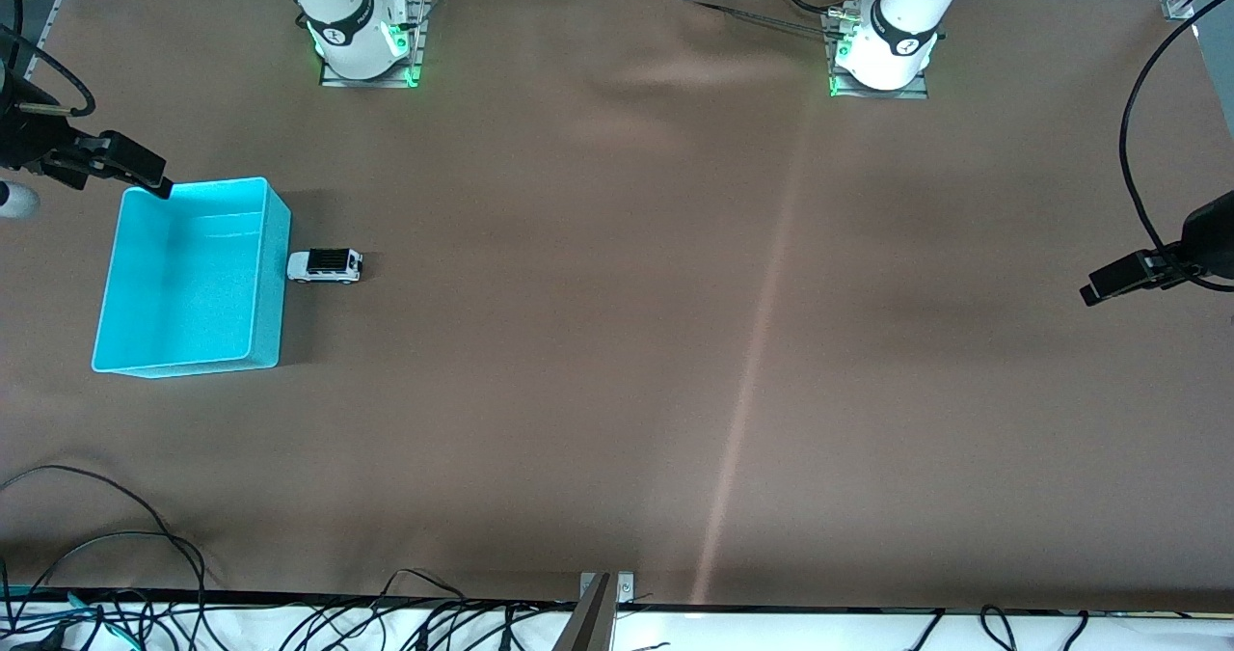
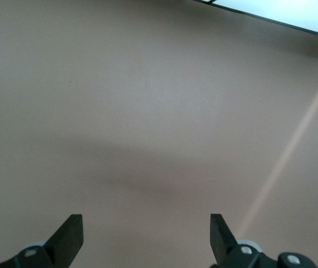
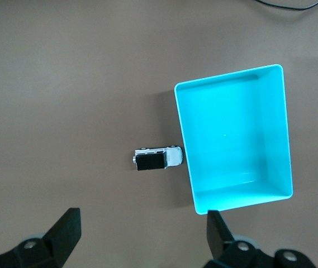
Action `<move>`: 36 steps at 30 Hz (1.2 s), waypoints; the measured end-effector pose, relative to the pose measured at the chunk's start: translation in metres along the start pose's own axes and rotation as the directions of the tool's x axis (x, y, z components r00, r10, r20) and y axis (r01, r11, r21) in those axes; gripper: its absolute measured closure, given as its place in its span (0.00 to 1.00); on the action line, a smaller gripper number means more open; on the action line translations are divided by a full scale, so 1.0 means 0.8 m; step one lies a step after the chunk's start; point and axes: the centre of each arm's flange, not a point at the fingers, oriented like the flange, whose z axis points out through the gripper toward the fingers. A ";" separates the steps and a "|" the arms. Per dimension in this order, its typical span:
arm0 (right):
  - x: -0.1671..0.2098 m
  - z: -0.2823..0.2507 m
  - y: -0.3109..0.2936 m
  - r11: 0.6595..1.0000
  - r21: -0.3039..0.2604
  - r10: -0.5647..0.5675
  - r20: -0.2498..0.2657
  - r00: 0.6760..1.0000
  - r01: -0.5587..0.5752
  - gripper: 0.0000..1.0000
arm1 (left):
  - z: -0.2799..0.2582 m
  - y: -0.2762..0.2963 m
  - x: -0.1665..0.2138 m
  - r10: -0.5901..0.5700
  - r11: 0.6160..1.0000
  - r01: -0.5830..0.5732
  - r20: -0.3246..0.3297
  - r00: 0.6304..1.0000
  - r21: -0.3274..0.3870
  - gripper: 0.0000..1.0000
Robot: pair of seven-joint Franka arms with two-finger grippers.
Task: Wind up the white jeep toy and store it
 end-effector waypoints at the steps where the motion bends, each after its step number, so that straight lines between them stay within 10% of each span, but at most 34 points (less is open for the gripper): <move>1: 0.000 0.000 0.000 1.000 0.000 0.000 0.000 1.000 0.000 0.00 | 0.000 0.000 0.000 0.000 1.000 0.000 0.000 1.000 0.000 0.00; 36: 0.013 0.015 -0.019 0.999 0.001 0.046 -0.008 0.999 -0.046 0.00 | 0.000 0.036 -0.062 -0.003 1.000 0.003 0.050 0.999 -0.001 0.00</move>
